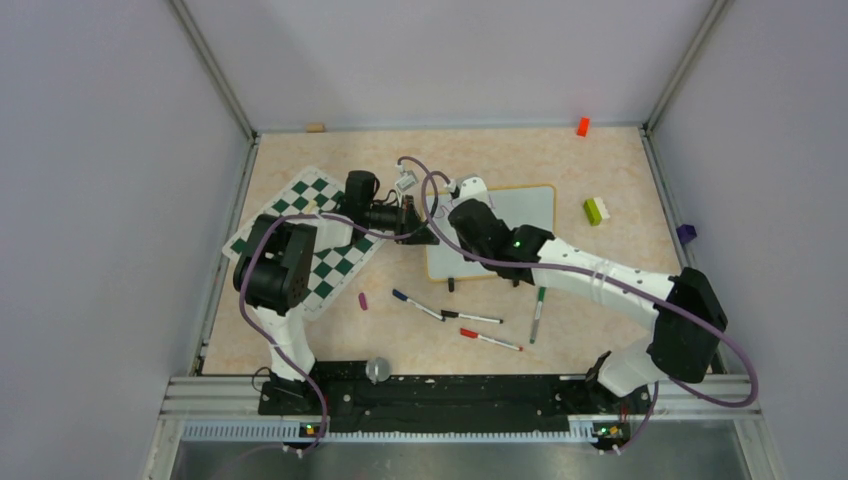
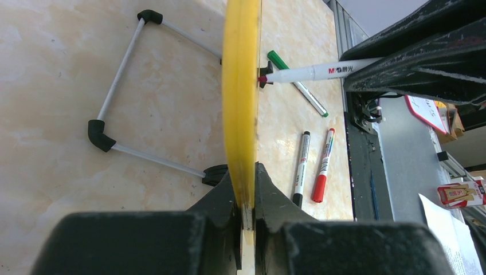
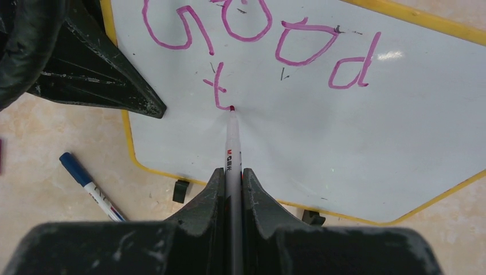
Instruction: Write a sentence on the whiteboard
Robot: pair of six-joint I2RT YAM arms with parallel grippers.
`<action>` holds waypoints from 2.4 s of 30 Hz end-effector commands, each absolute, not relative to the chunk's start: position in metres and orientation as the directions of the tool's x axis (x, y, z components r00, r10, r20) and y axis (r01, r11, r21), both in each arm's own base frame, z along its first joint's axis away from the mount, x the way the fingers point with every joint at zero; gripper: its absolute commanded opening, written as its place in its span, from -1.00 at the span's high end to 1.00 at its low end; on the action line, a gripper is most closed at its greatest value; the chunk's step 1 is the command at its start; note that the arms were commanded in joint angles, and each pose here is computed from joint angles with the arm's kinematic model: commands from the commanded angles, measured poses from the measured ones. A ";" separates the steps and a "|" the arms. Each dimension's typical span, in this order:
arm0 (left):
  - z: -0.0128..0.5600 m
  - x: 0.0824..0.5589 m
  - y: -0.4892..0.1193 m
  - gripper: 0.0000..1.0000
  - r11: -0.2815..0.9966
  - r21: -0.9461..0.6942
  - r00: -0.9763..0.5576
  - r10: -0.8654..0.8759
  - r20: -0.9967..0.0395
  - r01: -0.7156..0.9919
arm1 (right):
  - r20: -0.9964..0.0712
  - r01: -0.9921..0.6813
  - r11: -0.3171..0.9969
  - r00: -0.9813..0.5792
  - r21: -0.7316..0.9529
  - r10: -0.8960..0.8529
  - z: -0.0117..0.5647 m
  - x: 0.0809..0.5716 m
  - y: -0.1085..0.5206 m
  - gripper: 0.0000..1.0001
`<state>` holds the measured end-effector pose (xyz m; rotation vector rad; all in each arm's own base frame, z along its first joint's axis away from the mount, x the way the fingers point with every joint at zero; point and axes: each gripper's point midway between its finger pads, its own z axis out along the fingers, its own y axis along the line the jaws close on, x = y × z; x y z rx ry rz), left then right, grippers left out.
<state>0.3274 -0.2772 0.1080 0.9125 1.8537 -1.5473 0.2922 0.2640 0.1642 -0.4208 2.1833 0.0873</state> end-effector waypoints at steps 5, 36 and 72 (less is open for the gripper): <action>0.101 0.323 -0.281 1.00 0.111 -0.577 -0.587 0.176 -0.790 0.809 | -0.860 -0.316 0.949 -0.479 -0.017 -0.174 0.220 0.296 0.257 1.00; 0.100 0.323 -0.282 1.00 0.112 -0.579 -0.590 0.178 -0.788 0.807 | -0.869 -0.345 0.939 -0.460 -0.018 -0.185 0.208 0.291 0.249 1.00; 0.100 0.323 -0.282 1.00 0.111 -0.578 -0.589 0.180 -0.788 0.808 | -0.860 -0.324 0.943 -0.458 -0.071 -0.222 0.198 0.315 0.267 1.00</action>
